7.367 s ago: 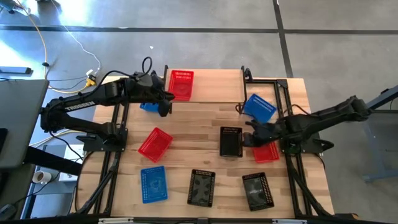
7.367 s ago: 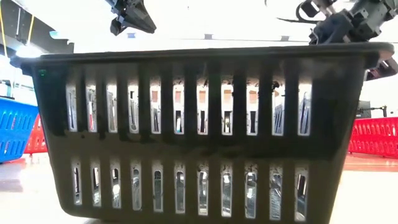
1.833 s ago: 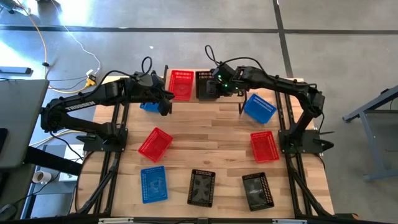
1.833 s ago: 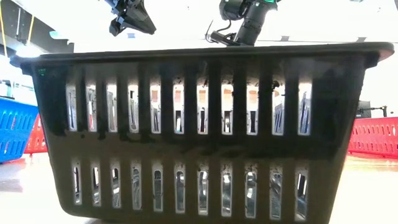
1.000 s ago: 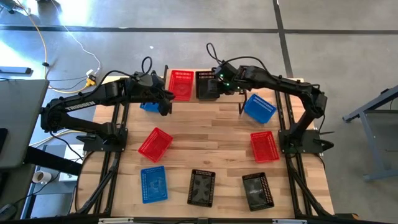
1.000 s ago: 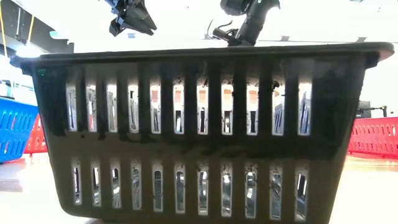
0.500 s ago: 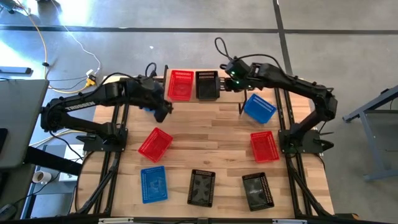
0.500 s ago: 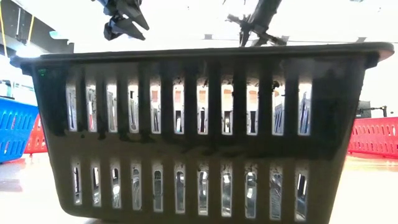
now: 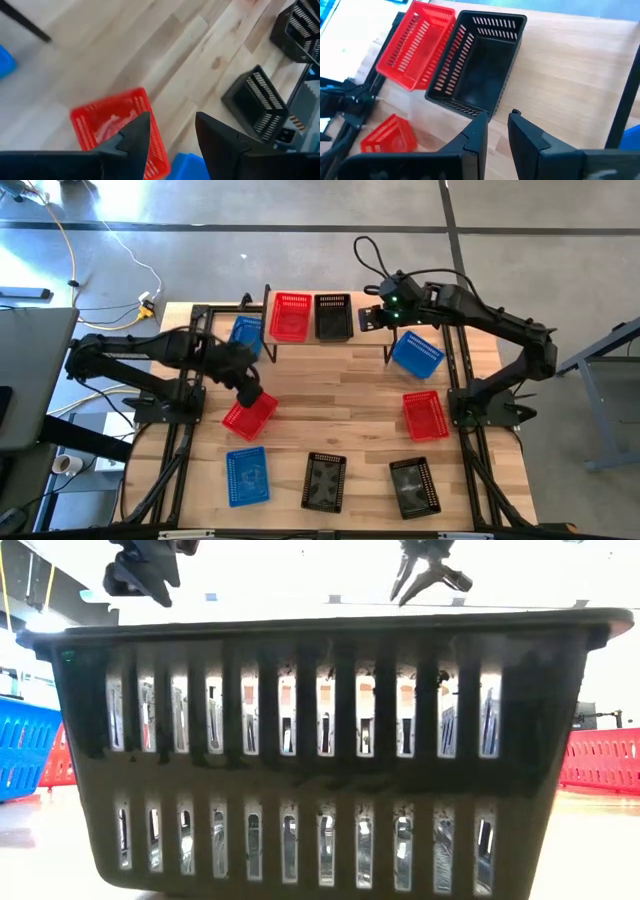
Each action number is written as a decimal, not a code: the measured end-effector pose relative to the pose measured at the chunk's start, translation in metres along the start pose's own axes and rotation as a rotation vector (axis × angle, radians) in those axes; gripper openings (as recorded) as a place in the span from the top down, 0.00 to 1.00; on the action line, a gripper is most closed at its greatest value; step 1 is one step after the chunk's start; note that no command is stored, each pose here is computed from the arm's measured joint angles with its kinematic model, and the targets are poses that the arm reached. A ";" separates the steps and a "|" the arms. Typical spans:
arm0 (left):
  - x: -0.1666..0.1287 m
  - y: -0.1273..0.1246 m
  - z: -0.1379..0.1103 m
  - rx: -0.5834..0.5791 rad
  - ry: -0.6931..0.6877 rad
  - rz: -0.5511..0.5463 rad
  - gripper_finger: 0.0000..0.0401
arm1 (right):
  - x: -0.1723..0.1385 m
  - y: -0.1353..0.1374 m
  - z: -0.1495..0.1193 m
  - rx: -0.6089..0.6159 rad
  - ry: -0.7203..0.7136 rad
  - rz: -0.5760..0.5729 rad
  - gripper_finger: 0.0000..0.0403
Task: Stack baskets on shelf by color
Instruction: Put the bottom blue bin on the shelf
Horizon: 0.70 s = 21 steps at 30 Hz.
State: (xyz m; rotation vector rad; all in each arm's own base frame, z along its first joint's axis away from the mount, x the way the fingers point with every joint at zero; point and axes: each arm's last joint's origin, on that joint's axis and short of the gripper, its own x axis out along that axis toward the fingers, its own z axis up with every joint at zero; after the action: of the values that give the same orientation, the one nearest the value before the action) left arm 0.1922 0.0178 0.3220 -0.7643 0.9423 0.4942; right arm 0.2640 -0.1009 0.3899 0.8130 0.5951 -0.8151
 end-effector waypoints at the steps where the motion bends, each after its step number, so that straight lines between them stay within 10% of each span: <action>1: 0.000 -0.003 -0.003 -0.017 0.003 0.000 0.63 | 0.000 0.000 0.000 -0.010 -0.001 0.002 0.84; 21: 0.000 -0.053 -0.078 -0.351 0.110 0.003 0.63 | -0.003 0.004 -0.004 -0.242 0.132 0.175 0.84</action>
State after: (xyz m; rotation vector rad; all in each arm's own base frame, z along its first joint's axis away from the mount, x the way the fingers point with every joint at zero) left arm 0.1863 -0.0759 0.3121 -1.1160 0.9708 0.6351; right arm 0.2654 -0.0947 0.3912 0.6891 0.7137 -0.5205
